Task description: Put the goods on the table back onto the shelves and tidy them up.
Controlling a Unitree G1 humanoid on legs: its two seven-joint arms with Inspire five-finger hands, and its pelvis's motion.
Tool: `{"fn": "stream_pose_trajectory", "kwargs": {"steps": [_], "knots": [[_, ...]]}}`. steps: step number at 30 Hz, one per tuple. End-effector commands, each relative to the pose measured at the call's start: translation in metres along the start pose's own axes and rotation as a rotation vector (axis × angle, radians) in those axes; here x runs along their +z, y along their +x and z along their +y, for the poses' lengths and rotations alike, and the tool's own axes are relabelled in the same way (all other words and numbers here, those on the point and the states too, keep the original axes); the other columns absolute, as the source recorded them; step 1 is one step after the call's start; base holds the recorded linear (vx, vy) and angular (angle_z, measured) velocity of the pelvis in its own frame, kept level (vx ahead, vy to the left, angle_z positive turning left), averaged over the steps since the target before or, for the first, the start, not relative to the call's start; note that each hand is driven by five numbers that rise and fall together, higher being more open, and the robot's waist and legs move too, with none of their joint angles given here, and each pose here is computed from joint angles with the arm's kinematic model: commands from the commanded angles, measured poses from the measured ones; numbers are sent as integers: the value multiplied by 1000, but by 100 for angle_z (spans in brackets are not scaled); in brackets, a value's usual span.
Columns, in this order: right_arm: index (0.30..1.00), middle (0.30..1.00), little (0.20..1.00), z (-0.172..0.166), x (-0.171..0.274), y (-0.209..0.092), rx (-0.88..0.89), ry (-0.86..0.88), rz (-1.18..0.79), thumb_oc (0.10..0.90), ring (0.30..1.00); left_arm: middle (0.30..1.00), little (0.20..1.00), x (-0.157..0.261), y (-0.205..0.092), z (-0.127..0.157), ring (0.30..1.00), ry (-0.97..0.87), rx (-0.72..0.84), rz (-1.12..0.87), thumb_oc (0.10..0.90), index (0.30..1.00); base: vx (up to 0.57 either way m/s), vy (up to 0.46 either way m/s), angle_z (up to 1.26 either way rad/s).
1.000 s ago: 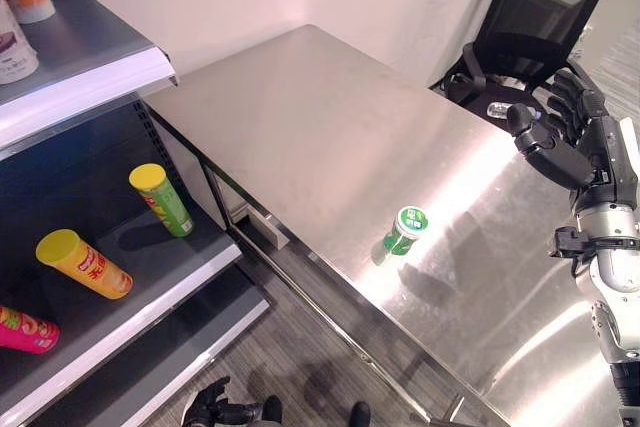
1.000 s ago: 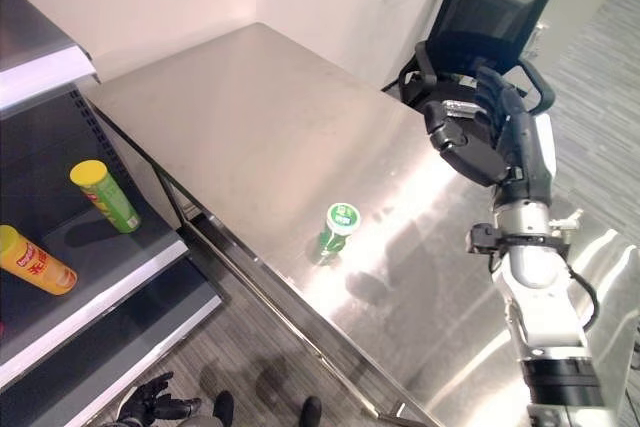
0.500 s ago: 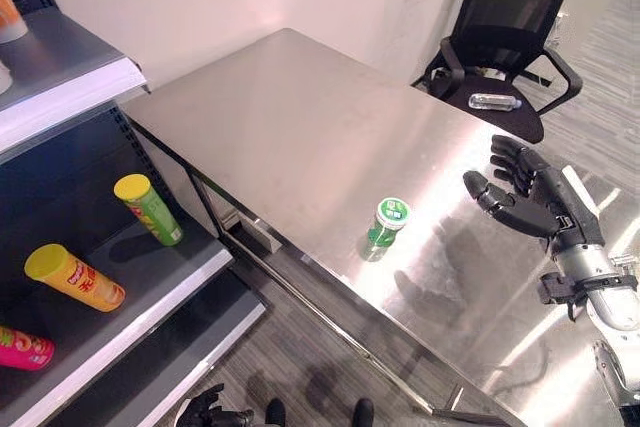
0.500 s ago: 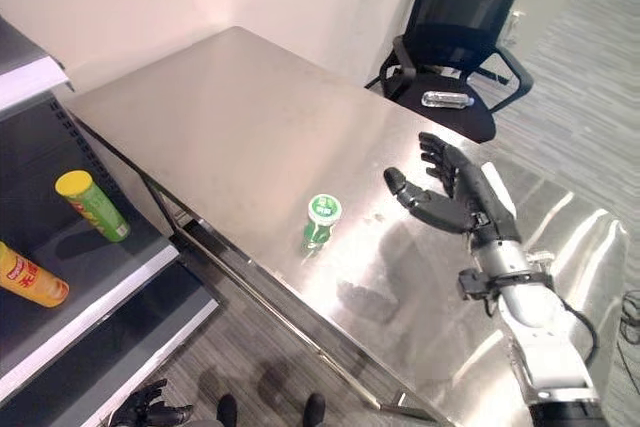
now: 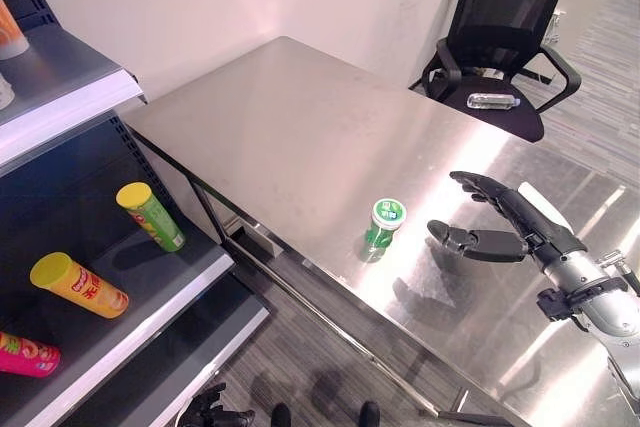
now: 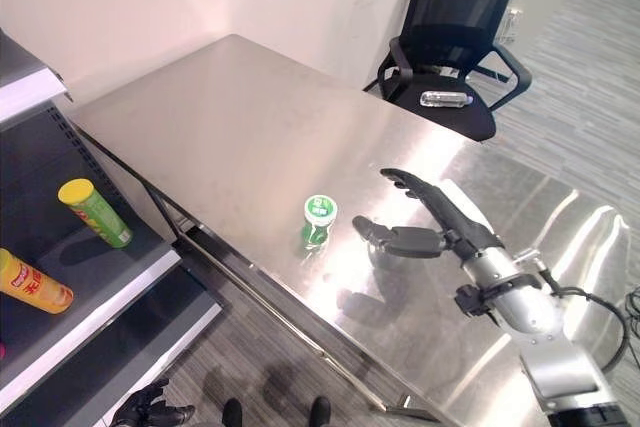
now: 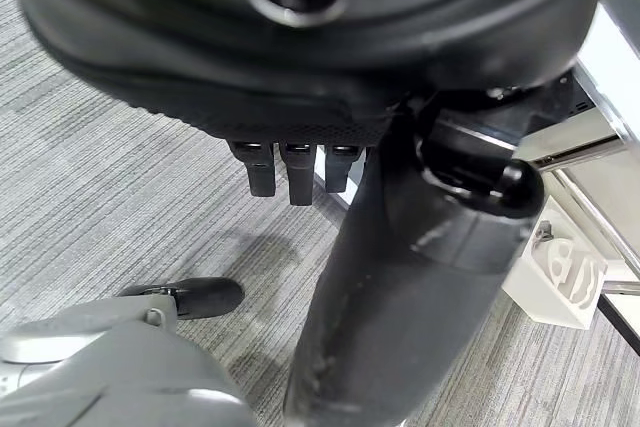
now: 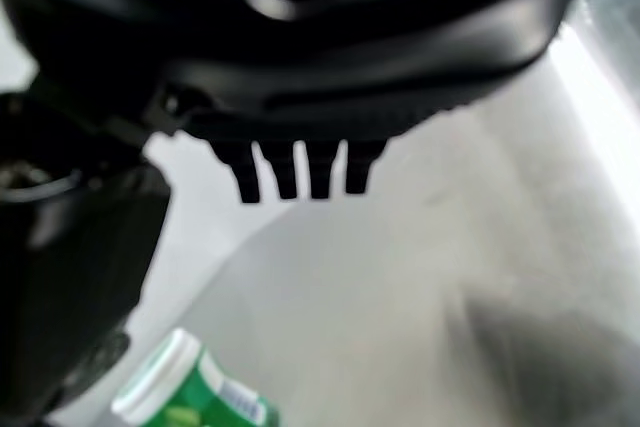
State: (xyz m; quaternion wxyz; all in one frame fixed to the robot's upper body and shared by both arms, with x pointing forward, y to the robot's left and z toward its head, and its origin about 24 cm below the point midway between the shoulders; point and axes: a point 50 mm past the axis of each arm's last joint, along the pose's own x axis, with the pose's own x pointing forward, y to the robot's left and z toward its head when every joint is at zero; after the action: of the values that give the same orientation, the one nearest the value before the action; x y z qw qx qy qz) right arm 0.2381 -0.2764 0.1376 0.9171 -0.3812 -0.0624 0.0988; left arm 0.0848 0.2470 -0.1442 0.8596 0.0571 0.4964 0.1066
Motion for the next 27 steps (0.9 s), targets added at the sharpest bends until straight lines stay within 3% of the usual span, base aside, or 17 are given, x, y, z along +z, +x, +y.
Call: {"fn": "stream_pose_trajectory", "kwargs": {"steps": [1,27], "knots": [[900,900,900,-27,51,9,-70,-134,-241,800,900,900,900,19,7,9,900,65,10,-62,800,900,-2,-20,4],[900,900,900,-2,46,28,26,-133,-228,800,900,900,900,21,6,8,900,52,14,-81,800,900,-1,-2,6]]}}
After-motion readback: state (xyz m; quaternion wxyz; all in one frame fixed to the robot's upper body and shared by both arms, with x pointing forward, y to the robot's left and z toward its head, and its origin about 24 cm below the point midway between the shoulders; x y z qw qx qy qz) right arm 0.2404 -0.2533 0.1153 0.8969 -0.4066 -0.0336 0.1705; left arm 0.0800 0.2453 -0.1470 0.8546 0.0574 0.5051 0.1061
